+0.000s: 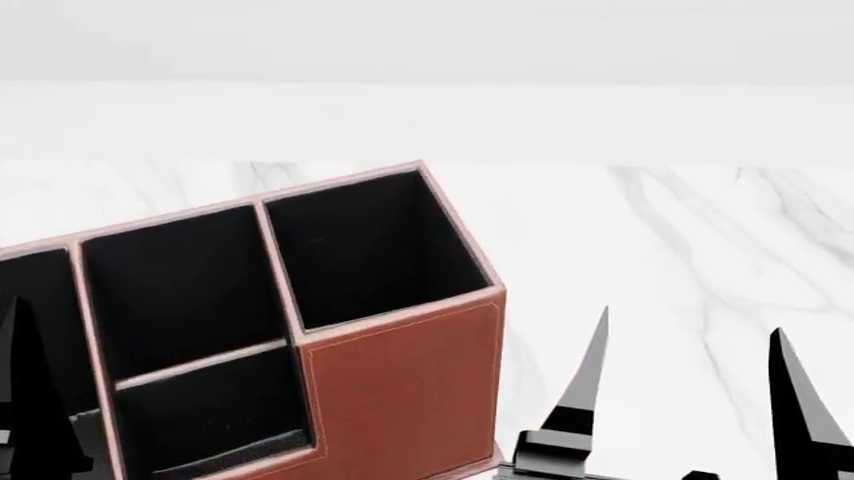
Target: Pick up the book and place it in the front compartment of the caddy.
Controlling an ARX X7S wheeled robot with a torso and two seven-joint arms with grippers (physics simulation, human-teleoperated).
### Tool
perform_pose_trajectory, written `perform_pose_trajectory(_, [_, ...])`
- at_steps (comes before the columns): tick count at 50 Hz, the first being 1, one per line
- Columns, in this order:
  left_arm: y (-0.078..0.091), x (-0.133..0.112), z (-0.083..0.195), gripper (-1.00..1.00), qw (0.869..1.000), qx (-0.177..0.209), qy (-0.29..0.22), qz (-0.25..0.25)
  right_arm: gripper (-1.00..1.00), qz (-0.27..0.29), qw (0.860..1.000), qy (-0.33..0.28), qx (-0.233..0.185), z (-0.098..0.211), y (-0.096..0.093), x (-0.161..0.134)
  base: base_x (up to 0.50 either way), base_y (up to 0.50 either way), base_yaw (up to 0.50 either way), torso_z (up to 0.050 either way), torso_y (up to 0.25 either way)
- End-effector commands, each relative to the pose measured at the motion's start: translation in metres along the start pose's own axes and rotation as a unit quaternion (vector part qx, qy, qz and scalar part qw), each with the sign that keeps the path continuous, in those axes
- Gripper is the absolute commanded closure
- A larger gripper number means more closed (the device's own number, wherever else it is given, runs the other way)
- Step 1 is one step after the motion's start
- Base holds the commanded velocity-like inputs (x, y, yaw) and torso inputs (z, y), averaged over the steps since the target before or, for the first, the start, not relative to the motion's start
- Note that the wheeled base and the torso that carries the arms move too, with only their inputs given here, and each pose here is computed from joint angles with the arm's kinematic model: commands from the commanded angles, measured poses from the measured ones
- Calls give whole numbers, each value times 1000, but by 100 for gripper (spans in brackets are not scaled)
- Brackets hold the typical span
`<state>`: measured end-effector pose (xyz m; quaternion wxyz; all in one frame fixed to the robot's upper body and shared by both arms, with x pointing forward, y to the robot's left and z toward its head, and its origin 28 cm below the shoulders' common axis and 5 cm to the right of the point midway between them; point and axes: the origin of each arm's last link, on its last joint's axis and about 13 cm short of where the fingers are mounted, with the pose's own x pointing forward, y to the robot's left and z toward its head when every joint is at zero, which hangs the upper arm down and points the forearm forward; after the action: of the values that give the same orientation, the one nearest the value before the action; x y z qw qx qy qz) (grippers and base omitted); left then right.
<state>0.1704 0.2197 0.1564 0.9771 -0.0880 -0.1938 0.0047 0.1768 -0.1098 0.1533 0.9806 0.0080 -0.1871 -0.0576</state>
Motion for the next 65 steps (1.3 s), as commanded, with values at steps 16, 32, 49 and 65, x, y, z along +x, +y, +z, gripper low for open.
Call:
perform_pose_trajectory(16, [-1,0,1,-100,1000,0,1,-1,-100,7,1000,8,-25,-1,2,0,0,53,0,0,0])
perform_pose_trajectory(32, [0,0,2,-100,1000,-5,8,-1,-100,10,1000,2,6,-1,1,0,0,312,0,4,0])
perform_pose_trajectory(49, [-1,-1,2,-100,1000,-2,10,-6,-100,11,1000,2,6,-2,2,-1,0,0,0,49,0])
perform_pose_trajectory(65, [-2,-2,2,-100,1000,-5,10,-13,-100,12,1000,5,5,-3,2,0,0,0,0,49,0])
